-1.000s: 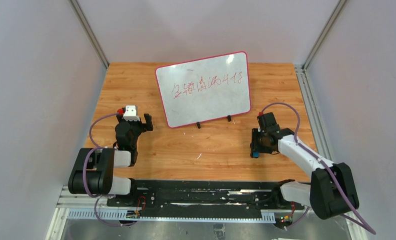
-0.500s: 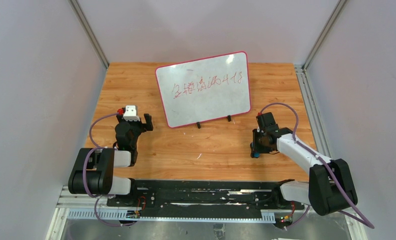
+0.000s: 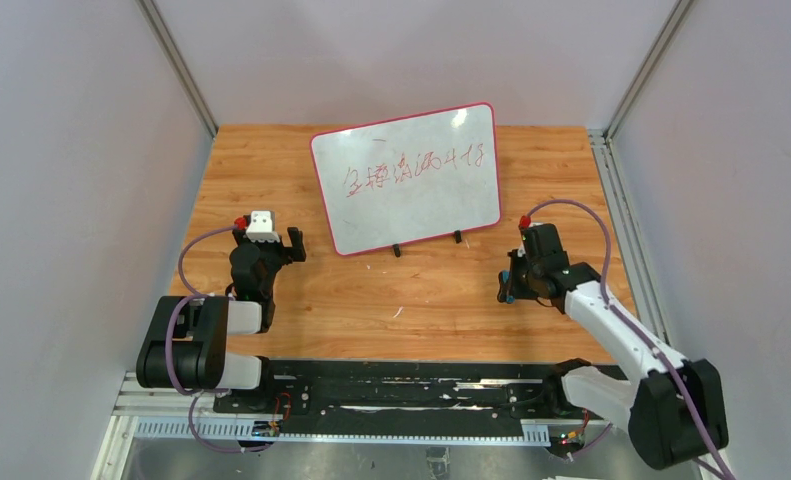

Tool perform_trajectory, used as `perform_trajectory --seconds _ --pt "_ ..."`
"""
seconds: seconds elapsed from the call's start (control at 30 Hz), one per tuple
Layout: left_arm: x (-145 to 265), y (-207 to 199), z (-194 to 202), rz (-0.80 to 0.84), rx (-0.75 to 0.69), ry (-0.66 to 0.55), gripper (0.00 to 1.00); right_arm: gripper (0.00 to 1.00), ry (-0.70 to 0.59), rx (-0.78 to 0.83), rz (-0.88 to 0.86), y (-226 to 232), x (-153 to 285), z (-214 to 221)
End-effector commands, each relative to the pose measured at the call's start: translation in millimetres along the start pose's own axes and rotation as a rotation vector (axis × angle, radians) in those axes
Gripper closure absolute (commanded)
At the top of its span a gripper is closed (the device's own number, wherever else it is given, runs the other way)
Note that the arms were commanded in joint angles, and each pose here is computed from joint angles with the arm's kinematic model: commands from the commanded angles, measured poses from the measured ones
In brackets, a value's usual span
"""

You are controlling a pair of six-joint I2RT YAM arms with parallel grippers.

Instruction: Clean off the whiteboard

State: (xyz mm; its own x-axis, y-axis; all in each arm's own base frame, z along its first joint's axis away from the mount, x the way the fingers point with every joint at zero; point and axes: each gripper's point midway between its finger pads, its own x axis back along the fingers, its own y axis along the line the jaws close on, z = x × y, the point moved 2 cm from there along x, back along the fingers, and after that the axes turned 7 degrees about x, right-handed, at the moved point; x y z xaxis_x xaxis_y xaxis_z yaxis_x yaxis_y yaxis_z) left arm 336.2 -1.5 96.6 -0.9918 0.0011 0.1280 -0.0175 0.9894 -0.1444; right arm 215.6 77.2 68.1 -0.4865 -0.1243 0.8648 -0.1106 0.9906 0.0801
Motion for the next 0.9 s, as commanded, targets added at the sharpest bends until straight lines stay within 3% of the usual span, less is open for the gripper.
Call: perform_trajectory --seconds 0.0,0.23,0.77,0.87 --pt "-3.1 -2.1 -10.2 0.011 -0.014 -0.035 0.02 0.99 -0.177 0.025 -0.064 12.8 27.8 -31.3" --pt "-2.9 -2.1 -10.1 0.011 -0.016 -0.035 0.02 0.99 -0.329 -0.001 -0.109 20.7 49.7 -54.7" --pt "-3.0 -2.2 -9.2 0.013 -0.018 -0.031 0.02 0.99 -0.394 0.045 -0.054 24.3 85.1 -80.8" --pt "-2.9 -11.1 -8.5 0.075 -0.039 -0.026 0.02 0.99 -0.410 0.025 -0.041 21.3 87.5 -78.9"
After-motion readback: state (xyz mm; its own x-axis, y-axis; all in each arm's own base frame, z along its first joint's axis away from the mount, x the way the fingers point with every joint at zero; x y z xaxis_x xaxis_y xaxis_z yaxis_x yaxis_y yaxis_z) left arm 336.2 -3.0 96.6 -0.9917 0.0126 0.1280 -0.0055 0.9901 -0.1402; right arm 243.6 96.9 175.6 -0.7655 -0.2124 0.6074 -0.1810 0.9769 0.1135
